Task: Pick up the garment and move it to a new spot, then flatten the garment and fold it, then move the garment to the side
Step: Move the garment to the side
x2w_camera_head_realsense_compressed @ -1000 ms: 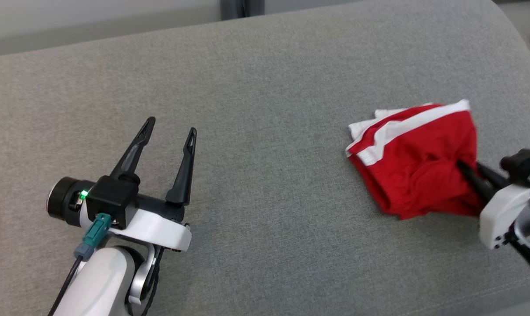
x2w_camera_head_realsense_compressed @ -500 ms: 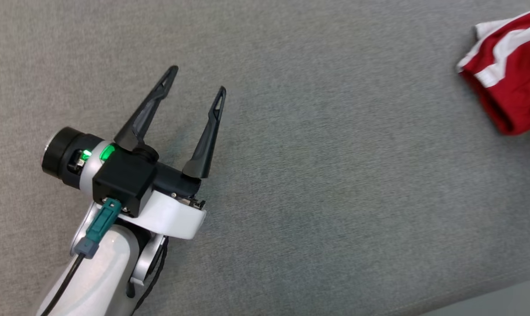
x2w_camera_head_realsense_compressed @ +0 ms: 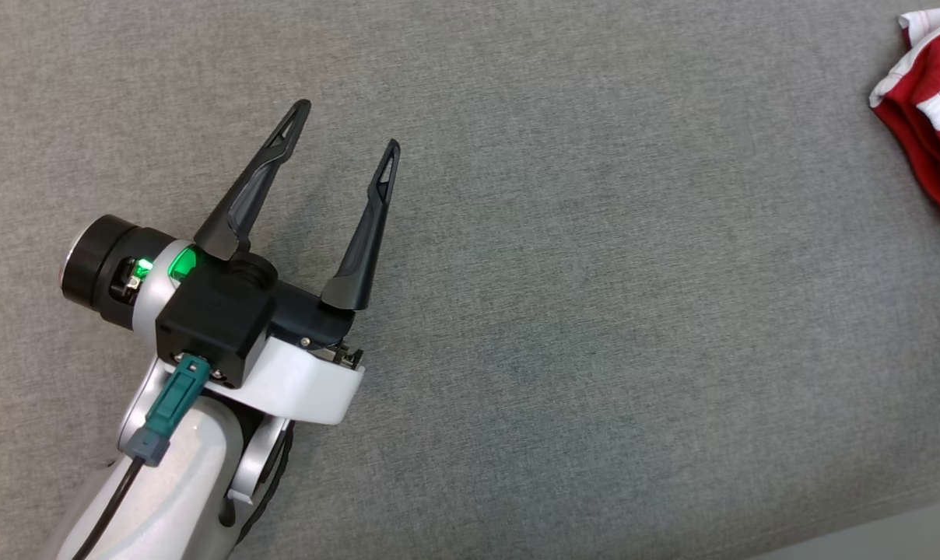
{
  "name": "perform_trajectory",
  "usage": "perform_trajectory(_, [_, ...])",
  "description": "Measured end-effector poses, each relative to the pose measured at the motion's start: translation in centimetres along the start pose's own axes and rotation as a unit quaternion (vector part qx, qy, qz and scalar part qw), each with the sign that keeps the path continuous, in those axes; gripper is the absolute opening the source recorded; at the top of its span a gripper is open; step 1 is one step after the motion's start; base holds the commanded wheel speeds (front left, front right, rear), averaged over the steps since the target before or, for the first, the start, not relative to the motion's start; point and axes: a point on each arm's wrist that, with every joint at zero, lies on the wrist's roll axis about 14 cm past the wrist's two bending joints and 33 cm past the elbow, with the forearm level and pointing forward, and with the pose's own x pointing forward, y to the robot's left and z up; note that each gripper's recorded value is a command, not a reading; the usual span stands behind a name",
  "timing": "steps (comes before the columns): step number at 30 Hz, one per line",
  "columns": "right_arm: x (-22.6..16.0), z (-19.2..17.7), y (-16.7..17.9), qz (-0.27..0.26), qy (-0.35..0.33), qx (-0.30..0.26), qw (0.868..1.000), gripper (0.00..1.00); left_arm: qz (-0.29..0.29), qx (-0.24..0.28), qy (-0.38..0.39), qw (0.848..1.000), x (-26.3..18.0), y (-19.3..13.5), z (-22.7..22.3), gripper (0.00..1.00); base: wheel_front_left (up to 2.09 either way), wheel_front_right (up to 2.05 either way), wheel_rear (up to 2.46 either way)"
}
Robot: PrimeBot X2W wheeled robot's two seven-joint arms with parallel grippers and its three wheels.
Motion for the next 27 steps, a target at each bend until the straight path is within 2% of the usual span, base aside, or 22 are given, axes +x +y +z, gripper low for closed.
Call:
perform_trajectory(5, [-0.7, 1.5, -1.3, -0.022, -0.026, 0.017, 0.999, 1.0, -0.005, 0.002, -0.003, 1.0, 0.2, -0.4, 0.3, 1.0, 0.0, 0.0, 0.0])
perform_trajectory(12, [-3.2, 2.5, -1.9, -0.054, -0.078, 0.101, 0.99, 1.0, 0.0, -0.004, -0.009, 1.0, -0.7, -0.9, 1.5, 1.0, 0.0, 0.0, 0.0])
perform_trajectory(20, [-7.0, 3.6, 2.9, -0.032, -0.151, 0.184, 0.971, 1.0, 0.043, -0.007, -0.013, 0.999, -3.2, 0.2, 3.0, 1.0, 0.0, 0.0, 0.0])
perform_trajectory(27, [-9.9, 5.5, 9.1, 0.017, -0.199, 0.217, 0.956, 1.0, 0.097, -0.007, -0.014, 0.995, -6.3, 2.3, 3.9, 1.0, 0.0, 0.0, 0.0])
